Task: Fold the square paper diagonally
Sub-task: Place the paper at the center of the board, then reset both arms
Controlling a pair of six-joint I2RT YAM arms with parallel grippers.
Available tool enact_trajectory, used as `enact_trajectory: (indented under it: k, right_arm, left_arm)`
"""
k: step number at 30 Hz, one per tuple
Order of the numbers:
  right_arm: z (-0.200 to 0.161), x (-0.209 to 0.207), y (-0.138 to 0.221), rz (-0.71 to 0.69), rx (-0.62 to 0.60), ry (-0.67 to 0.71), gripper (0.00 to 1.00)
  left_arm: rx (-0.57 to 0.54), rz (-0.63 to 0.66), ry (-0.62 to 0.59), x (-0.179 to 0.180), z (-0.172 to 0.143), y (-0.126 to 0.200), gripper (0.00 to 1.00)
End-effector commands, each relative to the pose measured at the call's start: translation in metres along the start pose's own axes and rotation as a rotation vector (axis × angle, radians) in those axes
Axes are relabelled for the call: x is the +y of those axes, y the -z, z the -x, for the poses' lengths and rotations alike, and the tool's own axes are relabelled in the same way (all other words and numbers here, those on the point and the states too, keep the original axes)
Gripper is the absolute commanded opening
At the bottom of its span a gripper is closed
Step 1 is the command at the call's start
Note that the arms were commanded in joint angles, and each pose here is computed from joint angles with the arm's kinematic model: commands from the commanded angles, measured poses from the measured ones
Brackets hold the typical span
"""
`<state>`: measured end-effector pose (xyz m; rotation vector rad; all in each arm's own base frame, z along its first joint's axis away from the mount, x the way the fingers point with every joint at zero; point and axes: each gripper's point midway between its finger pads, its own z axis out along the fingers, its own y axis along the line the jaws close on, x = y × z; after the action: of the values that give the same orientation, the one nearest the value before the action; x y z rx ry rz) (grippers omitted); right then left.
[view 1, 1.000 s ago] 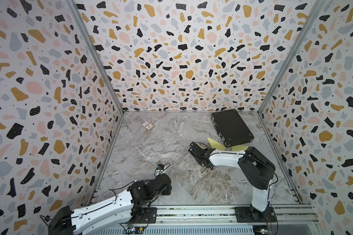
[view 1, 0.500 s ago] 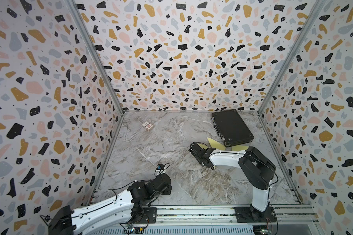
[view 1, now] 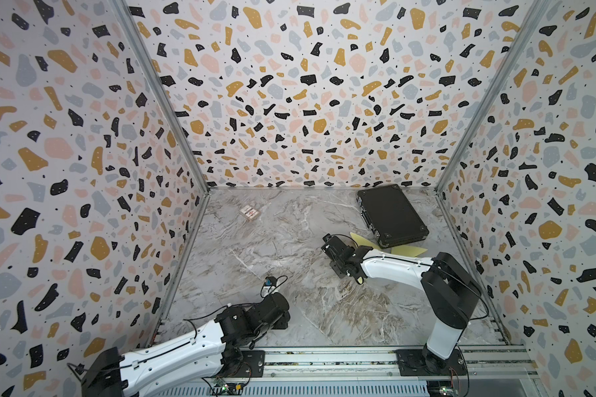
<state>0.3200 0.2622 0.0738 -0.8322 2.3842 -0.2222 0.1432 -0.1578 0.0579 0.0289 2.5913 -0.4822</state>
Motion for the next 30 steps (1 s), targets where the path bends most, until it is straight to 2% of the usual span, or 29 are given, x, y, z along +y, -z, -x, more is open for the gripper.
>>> enact_trajectory:
  k: [1, 4, 9, 11, 15, 17, 21, 22, 23, 24, 27, 30]
  right_arm:
    - [0.022, 0.002, 0.034, 0.102, -0.079, -0.071, 0.49]
    - [0.028, 0.003, 0.055, 0.161, -0.135, -0.109, 0.49]
    - [0.035, -0.013, 0.103, 0.215, -0.266, -0.178, 0.50]
    - [0.034, -0.025, 0.126, 0.218, -0.328, -0.212, 0.50]
    - [0.026, -0.057, 0.170, 0.183, -0.464, -0.305, 0.50]
    - [0.018, -0.077, 0.189, 0.142, -0.535, -0.365, 0.53]
    - [-0.001, -0.114, 0.213, 0.022, -0.629, -0.472, 0.67]
    - [-0.008, -0.126, 0.215, -0.024, -0.648, -0.529, 0.76]
    - [-0.012, -0.134, 0.216, -0.063, -0.670, -0.568, 0.93]
    - [-0.015, -0.140, 0.219, -0.096, -0.711, -0.577, 0.99]
    - [-0.016, -0.150, 0.231, -0.162, -0.835, -0.521, 1.00]
    - [-0.019, -0.159, 0.236, -0.246, -0.876, -0.467, 0.99]
  left_arm:
    - [-0.046, -0.011, -0.024, -0.011, 0.017, 0.011, 0.31]
    - [-0.067, -0.025, -0.044, -0.018, 0.026, 0.018, 0.39]
    - [-0.133, -0.041, -0.114, -0.029, 0.048, 0.038, 0.67]
    - [-0.181, -0.052, -0.139, -0.035, 0.062, 0.052, 0.84]
    - [-0.281, -0.065, -0.166, -0.044, 0.089, 0.078, 1.00]
    - [-0.335, -0.069, -0.183, -0.050, 0.103, 0.092, 0.99]
    - [-0.419, -0.051, -0.211, -0.059, 0.127, 0.108, 0.99]
    - [-0.439, -0.034, -0.208, -0.059, 0.134, 0.112, 0.99]
    - [-0.459, -0.019, -0.208, -0.059, 0.139, 0.115, 0.99]
    - [-0.482, 0.000, -0.208, -0.059, 0.145, 0.119, 0.99]
    - [-0.555, 0.033, -0.240, -0.061, 0.161, 0.130, 0.99]
    - [-0.651, 0.076, -0.256, -0.057, 0.176, 0.141, 0.99]
